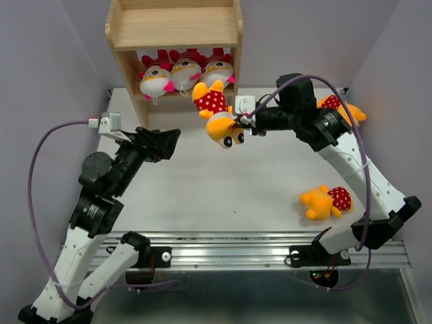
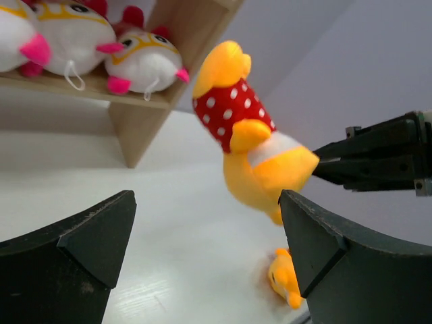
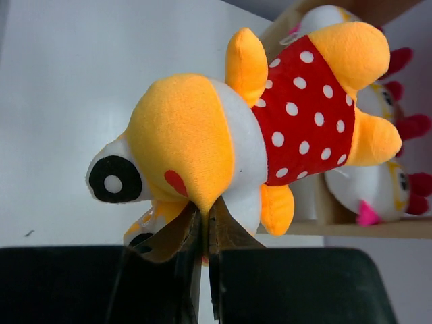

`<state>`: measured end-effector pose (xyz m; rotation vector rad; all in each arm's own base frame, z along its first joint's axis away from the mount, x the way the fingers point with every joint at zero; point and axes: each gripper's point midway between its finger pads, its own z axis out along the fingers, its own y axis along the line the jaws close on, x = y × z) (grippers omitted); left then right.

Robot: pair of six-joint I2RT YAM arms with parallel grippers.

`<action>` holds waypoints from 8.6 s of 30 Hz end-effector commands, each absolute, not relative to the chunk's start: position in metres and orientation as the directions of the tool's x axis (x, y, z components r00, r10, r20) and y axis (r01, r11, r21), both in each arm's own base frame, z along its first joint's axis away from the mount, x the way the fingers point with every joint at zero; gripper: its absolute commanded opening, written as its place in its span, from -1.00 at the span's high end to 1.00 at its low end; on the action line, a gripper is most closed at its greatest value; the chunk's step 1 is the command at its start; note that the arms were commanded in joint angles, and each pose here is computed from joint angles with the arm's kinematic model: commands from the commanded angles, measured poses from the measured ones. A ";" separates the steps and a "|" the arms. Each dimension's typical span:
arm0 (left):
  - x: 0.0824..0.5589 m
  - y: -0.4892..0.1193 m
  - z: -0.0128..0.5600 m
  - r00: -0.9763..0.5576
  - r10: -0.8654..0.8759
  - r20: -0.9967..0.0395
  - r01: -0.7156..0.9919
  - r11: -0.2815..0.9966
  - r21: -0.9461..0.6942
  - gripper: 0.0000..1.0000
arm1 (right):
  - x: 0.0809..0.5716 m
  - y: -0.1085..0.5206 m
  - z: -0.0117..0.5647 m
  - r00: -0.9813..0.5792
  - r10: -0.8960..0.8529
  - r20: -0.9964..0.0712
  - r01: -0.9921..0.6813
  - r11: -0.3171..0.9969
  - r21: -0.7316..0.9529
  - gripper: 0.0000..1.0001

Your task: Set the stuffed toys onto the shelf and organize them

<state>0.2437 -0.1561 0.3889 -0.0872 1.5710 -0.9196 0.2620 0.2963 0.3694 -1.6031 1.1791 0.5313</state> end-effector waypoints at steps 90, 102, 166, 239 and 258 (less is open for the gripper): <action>0.213 -0.131 0.289 -0.313 -0.520 -0.795 0.320 0.730 -0.604 -0.95 | 0.393 0.081 0.251 -0.324 -0.531 -0.783 -0.606 0.752 -0.259 -1.00; 0.223 -0.147 0.268 -0.375 -0.476 -0.796 0.341 0.727 -0.596 -0.95 | 0.490 -0.108 0.196 -0.653 -0.609 -0.451 -0.152 0.688 -0.709 -1.00; 0.210 -0.203 0.286 -0.464 -0.505 -0.728 0.585 0.442 -0.680 -0.95 | 0.273 0.243 0.301 -0.473 -0.149 -0.868 -0.879 0.014 0.476 0.99; 0.216 -0.202 0.338 -0.386 -0.478 -0.789 0.422 0.669 -0.612 1.00 | 0.257 0.280 0.340 -0.301 -0.074 -0.951 -0.944 -0.119 0.308 -0.69; 0.219 -0.260 0.310 -0.545 -0.308 -0.780 0.520 0.605 -0.602 1.00 | 0.294 0.318 0.329 -0.337 -0.175 -0.925 -0.930 0.218 0.297 -0.99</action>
